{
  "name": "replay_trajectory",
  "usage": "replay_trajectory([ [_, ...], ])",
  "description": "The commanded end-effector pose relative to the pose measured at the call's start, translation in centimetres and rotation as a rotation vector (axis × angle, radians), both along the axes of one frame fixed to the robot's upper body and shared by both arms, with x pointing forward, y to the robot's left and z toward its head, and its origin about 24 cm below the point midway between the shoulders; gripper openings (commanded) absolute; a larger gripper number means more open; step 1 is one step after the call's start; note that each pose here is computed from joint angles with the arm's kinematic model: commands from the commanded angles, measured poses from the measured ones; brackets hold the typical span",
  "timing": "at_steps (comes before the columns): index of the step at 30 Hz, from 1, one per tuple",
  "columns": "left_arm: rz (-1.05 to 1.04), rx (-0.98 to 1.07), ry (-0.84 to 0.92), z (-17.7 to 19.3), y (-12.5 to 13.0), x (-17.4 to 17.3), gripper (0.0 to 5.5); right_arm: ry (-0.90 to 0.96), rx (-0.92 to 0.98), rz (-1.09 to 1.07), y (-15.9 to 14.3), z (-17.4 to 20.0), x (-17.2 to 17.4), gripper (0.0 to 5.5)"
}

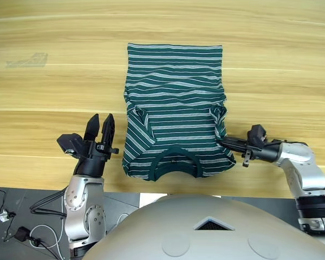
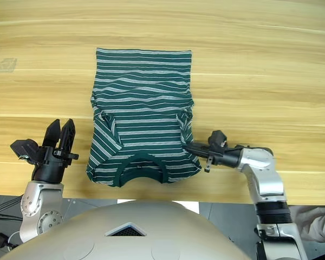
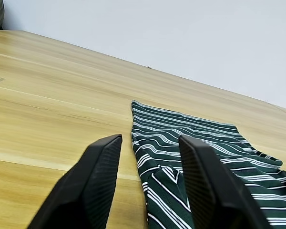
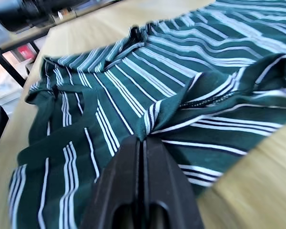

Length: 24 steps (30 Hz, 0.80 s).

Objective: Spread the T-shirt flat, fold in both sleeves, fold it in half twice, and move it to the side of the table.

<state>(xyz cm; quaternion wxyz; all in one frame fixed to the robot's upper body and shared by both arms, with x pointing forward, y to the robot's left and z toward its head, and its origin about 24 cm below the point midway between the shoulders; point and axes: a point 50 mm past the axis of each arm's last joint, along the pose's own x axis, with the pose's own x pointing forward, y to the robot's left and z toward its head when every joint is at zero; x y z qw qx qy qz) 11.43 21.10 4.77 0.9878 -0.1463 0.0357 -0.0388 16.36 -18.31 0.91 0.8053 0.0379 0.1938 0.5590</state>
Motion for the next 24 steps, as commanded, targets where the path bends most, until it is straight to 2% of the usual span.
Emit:
replay_trajectory([
  [1,-0.002,0.009,0.011,-0.3,-0.1,0.0,2.22,-0.046,0.032,0.008,1.2,0.8,0.7,0.02],
  [9,-0.017,0.012,0.018,-0.4,-0.4,-0.1,2.22,-0.033,-0.047,0.023,2.0,-0.4,0.2,0.02],
  [13,-0.022,0.016,0.021,-0.5,-0.4,-0.1,2.22,-0.026,-0.035,0.071,1.9,0.0,-0.1,0.66],
  [17,-0.032,0.016,0.022,-0.6,-0.5,0.0,2.22,0.028,0.079,0.125,2.4,0.8,-0.8,1.3],
  [20,-0.041,0.016,0.018,-0.6,-0.7,0.1,2.22,0.12,0.241,0.184,3.1,2.1,-1.7,1.3],
  [24,-0.052,0.018,0.015,-0.6,-0.9,0.3,2.22,0.144,0.26,0.184,3.4,2.1,-2.1,1.3],
])
